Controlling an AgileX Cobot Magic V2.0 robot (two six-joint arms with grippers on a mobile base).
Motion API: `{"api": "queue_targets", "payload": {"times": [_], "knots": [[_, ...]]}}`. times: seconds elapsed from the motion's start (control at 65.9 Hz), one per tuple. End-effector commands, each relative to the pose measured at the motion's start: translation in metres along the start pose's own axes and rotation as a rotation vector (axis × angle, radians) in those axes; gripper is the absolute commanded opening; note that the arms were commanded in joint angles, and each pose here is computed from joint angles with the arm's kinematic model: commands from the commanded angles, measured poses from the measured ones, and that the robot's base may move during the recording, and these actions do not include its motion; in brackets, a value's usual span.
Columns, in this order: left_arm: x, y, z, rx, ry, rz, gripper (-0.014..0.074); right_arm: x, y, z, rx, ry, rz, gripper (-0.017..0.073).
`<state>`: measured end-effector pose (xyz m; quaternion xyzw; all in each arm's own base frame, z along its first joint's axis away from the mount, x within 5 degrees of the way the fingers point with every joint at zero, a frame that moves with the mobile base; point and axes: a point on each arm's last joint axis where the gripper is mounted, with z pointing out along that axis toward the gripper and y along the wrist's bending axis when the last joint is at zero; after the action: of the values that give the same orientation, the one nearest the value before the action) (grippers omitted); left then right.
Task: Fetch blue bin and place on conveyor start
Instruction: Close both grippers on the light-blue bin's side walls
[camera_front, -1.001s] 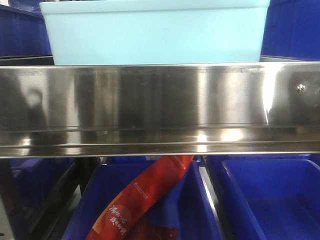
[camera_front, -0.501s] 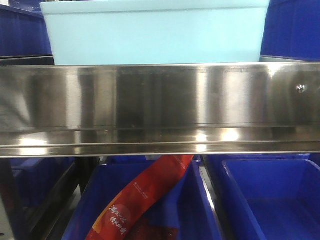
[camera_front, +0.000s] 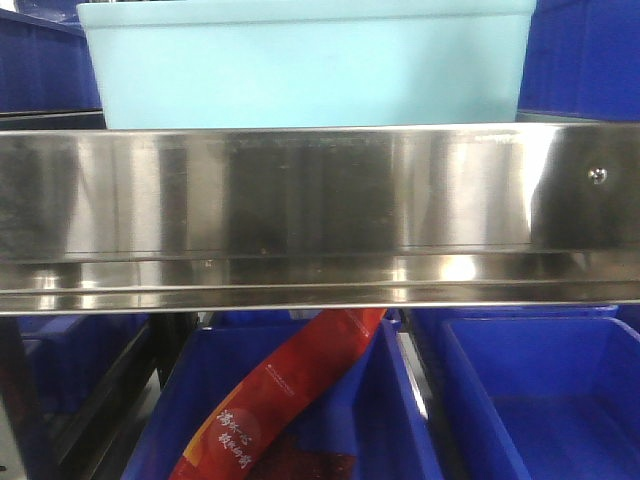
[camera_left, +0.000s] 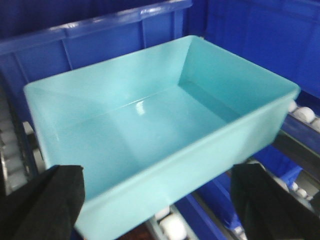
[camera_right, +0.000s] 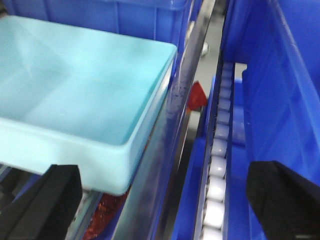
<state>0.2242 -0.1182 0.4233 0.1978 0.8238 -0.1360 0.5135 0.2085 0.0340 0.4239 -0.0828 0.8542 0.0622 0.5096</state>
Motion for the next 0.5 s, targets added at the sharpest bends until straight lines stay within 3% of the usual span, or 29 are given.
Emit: {"api": "queue_targets", "payload": {"times": [0.0,0.182,0.334,0.486], "knots": [[-0.022,0.007,0.017,-0.031,0.064,-0.065,0.0497,-0.024,-0.001,0.011,-0.004,0.017,0.014,0.0568],[-0.045,0.041,0.058,-0.129,0.203,-0.16,0.0497,-0.061,-0.004,0.044,-0.007,0.122,0.049,0.0568],[-0.042,0.067,0.091,-0.184,0.27,-0.199,0.0497,-0.069,-0.007,0.09,-0.008,0.205,0.07,0.0568],[-0.027,0.08,0.12,-0.203,0.338,-0.22,0.0497,-0.059,-0.009,0.136,-0.018,0.287,0.092,0.0568]]}}
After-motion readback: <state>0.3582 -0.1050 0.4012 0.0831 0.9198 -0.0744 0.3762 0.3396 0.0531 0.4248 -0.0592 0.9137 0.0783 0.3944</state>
